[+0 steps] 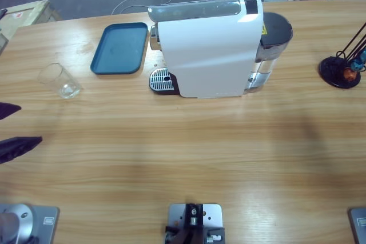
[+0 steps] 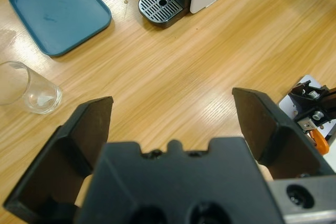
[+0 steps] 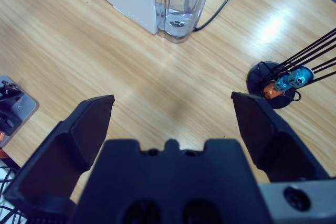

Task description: Pour coffee

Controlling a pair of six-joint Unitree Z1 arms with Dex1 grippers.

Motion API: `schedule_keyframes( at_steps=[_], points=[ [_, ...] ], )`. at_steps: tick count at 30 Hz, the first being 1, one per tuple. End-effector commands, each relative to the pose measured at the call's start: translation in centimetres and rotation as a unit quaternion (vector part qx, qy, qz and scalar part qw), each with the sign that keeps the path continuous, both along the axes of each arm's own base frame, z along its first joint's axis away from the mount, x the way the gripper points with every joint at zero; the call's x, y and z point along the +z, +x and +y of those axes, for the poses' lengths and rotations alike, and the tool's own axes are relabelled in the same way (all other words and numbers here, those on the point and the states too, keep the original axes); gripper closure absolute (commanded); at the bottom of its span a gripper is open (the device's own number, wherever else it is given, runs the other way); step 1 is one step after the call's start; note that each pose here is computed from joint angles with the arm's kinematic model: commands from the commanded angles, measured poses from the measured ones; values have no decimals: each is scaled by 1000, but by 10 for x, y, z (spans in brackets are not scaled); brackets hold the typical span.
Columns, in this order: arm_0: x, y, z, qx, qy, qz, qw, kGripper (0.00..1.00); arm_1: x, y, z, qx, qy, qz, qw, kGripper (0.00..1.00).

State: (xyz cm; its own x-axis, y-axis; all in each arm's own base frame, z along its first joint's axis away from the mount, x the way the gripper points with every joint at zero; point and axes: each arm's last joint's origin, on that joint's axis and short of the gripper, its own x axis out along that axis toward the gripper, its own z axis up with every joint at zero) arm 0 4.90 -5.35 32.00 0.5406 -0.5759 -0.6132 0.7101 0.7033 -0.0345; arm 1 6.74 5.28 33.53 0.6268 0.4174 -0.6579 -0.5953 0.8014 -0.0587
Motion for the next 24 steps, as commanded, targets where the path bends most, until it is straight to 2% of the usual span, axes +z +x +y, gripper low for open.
schedule_keyframes(
  at_steps=[1, 5, 7, 10, 12, 13, 15, 18, 19, 24],
  points=[
    [-4, 5, -5, 1, 25, 18, 1000, 13, -6, 1, 2, 13, -9, 8, 1000, 0],
    [-4, 8, -7, 7, 28, 17, 999, 13, -6, 0, 2, 13, -9, 7, 1000, 0],
    [12, 17, -17, 19, 1, 21, 1000, 13, -6, 0, 2, 13, -9, 7, 1000, 0],
    [56, 56, -60, 23, 7, 56, 998, 13, -6, 1, 3, 9, -10, 7, 1000, 0],
    [72, 91, -91, 42, -6, 79, 996, 13, -6, 1, 3, 9, -10, 7, 1000, 0],
    [78, 113, -105, 56, -31, 108, 992, 11, -6, 1, 3, 9, -9, 7, 1000, 0],
    [76, 148, -122, 85, -79, 176, 977, 0, -6, 1, 3, 9, -9, 8, 1000, 0],
    [52, 198, -134, 115, -144, 270, 945, 13, -6, 2, 3, 9, -10, 8, 1000, 0],
    [43, 211, -136, 130, -156, 288, 936, 13, -6, 2, 3, 9, -10, 8, 1000, 0],
    [16, 249, -161, 132, -182, 339, 914, 31, -6, 1, 3, 9, -9, 8, 1000, 0]
  ],
)
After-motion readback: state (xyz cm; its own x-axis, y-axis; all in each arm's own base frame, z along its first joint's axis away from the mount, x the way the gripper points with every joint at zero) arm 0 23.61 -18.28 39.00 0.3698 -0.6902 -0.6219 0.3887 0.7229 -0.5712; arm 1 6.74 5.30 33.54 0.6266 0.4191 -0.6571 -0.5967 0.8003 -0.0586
